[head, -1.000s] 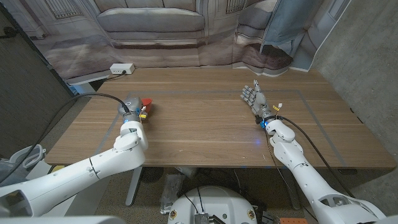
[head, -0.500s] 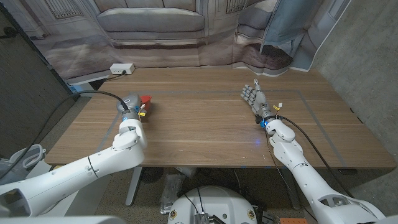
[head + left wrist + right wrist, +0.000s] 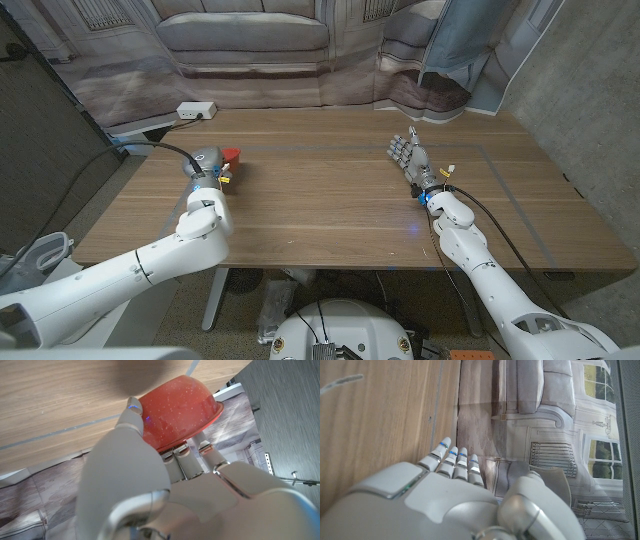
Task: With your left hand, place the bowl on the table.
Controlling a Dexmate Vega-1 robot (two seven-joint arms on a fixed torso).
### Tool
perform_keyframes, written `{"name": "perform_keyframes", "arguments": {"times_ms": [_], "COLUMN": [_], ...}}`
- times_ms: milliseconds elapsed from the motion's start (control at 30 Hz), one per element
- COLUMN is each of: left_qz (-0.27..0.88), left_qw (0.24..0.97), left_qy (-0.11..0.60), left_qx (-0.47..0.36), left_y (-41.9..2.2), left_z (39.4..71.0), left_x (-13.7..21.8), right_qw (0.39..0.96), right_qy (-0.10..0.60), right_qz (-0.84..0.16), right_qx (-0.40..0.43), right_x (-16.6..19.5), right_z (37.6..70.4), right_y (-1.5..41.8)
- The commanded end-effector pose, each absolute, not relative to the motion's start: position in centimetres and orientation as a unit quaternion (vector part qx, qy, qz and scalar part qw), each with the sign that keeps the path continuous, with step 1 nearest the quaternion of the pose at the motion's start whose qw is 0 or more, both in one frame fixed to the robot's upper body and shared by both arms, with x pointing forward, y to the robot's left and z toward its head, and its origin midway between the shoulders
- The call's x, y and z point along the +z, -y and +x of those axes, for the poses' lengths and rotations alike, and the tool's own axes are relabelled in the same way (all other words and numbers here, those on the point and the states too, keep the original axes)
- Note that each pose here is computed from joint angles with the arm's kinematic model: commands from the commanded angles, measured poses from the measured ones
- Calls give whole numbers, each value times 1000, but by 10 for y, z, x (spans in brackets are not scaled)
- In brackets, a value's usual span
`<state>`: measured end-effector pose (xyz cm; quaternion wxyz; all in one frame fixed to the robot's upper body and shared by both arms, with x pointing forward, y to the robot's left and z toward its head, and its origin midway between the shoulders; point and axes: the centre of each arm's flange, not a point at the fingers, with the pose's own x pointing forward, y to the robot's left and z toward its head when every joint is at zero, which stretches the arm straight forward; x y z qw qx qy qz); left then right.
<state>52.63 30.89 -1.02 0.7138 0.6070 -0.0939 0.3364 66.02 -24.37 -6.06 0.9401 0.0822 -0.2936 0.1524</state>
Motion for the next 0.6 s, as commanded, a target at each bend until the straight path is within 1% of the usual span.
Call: {"name": "perform_keyframes", "arguments": {"times_ms": [33, 233, 600], "left_qz": [615, 616, 617], "left_qw": [706, 704, 704], "left_qy": [111, 123, 154], "left_qx": [334, 331, 316], "left_y": [-303, -296, -285], "left_z": [524, 527, 524], "left_x": [3, 9, 8], "right_qw": [939, 939, 939], "right_qy": [296, 297, 298], "right_qz": [83, 87, 89], "right_qx": [153, 148, 146], "right_x": [-58, -60, -61], "right_z": [660, 658, 656], "right_y": [245, 250, 252]}}
